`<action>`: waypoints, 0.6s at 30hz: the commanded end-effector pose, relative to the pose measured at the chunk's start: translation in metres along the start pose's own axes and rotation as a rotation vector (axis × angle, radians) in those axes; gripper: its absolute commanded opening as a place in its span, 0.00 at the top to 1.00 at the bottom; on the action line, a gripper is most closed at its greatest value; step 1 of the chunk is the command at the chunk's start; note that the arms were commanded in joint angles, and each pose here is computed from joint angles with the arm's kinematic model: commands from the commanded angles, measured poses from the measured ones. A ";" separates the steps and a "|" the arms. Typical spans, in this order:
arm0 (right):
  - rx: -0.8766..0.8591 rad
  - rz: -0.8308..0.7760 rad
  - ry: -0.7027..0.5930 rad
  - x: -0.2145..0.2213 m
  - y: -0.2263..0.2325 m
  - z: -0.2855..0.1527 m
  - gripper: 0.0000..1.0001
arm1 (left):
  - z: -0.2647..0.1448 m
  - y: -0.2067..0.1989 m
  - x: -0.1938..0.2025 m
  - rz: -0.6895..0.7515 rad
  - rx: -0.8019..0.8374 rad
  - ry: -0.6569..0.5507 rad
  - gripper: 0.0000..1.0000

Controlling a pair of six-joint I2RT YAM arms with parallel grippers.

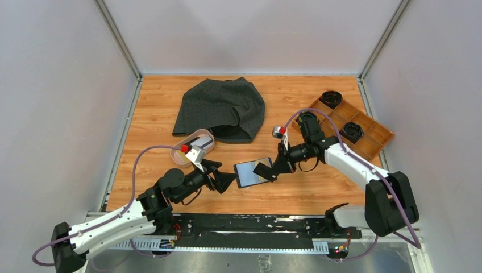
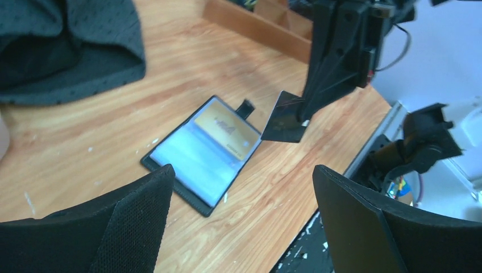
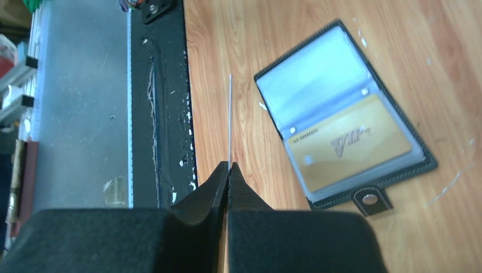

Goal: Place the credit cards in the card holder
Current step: Insert the credit card into the card holder.

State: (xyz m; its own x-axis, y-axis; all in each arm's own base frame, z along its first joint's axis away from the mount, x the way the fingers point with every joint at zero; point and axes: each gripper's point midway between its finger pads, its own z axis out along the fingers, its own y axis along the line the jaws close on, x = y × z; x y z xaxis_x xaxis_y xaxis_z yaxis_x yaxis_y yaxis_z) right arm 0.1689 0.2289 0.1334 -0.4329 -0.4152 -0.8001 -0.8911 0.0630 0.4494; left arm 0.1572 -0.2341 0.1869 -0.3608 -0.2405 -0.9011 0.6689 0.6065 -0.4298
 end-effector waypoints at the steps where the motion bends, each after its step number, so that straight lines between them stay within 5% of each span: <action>1: 0.100 0.205 -0.061 -0.002 -0.019 0.003 1.00 | 0.006 0.027 0.009 -0.102 -0.138 -0.004 0.05; 18: 0.096 0.528 -0.057 0.020 -0.035 0.022 1.00 | 0.016 0.052 0.047 -0.169 -0.264 0.089 0.05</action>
State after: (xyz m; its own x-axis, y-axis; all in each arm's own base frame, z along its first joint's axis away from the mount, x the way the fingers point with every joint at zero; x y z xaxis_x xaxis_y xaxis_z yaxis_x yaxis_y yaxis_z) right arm 0.1865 0.2397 0.0989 -0.7876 -0.2795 -0.5491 -0.6151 0.3050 0.7271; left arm 0.1790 -0.2291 0.1211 -0.5327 -0.2370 -0.8124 0.4425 0.7403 -0.5061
